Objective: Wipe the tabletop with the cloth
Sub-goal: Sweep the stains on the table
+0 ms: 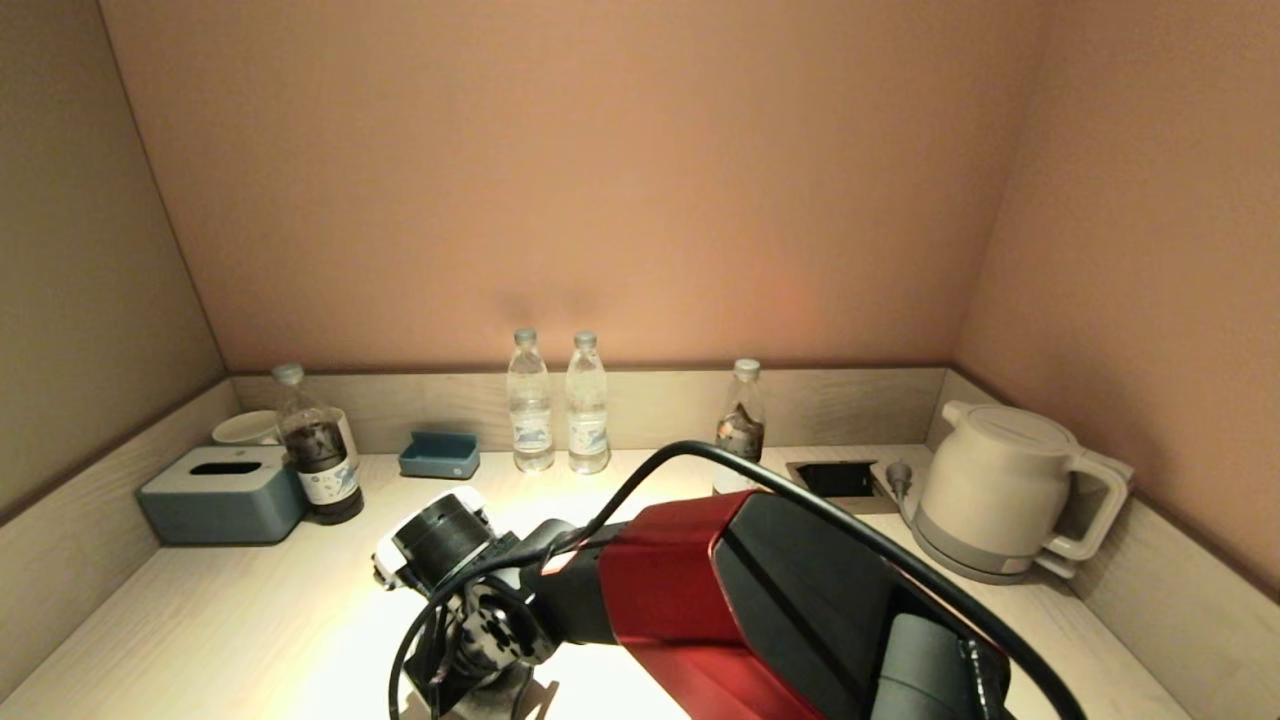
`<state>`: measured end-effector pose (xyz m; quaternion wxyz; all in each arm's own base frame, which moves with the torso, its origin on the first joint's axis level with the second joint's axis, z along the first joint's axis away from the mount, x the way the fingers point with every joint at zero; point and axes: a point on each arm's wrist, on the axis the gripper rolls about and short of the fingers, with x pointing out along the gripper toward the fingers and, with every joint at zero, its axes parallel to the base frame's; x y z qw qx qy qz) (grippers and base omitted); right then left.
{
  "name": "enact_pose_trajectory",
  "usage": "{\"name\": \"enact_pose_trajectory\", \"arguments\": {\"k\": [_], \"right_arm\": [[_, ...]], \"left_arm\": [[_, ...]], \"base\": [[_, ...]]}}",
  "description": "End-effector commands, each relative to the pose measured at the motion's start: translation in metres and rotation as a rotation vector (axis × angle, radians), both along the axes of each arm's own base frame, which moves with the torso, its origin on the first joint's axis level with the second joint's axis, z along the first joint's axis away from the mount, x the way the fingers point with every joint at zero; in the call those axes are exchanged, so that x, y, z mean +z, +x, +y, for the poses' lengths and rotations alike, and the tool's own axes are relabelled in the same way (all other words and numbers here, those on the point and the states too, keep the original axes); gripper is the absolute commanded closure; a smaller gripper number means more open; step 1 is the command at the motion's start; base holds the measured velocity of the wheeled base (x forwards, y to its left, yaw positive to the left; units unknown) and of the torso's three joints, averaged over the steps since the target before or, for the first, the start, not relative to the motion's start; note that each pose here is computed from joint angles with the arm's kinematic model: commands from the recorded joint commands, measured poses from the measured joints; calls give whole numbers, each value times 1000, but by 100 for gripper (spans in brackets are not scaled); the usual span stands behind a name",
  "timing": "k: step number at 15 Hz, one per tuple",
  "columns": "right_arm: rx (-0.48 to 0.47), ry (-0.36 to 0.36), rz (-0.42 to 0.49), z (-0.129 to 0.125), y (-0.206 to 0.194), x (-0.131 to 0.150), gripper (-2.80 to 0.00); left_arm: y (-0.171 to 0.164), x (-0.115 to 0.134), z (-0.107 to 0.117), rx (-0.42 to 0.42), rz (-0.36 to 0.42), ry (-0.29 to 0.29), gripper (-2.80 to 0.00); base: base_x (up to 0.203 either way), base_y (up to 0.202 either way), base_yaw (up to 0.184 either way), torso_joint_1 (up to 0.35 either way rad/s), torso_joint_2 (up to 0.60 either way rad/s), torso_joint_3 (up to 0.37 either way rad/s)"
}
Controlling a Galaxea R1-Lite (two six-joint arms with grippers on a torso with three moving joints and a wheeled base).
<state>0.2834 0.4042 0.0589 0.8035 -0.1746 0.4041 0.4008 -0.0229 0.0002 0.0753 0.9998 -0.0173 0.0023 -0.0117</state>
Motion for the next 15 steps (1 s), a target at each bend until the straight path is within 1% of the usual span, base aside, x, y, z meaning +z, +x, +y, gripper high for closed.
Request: {"name": "enact_pose_trajectory", "arguments": {"k": [1,3,5,6,8,13,15], "right_arm": [[11,-3,15,1,-2,-4,0],[17,-25,40,2,-5,-13,0],[15,-38,50,0,-6,-16,0],[11,-62,68,-4,-7,-21,0],[-28,-85,89,-20,3,-24,0],[-139,-73,80,-57,43,-15,0],[-228,-62,76,-88,72,-9,0]], "left_arm": [[0,0,0,0,0,-1,0],[0,0,0,0,0,-1,0],[0,0,0,0,0,-1,0],[0,0,0,0,1,-1,0],[0,0,0,0,0,-1,0],[0,0,0,0,0,-1,0],[0,0,0,0,0,-1,0]], "base": [[0,0,0,0,0,0],[0,0,0,0,0,0],[0,0,0,0,0,0],[0,0,0,0,0,0],[0,0,0,0,0,0],[0,0,0,0,0,0],[0,0,0,0,0,0]]}}
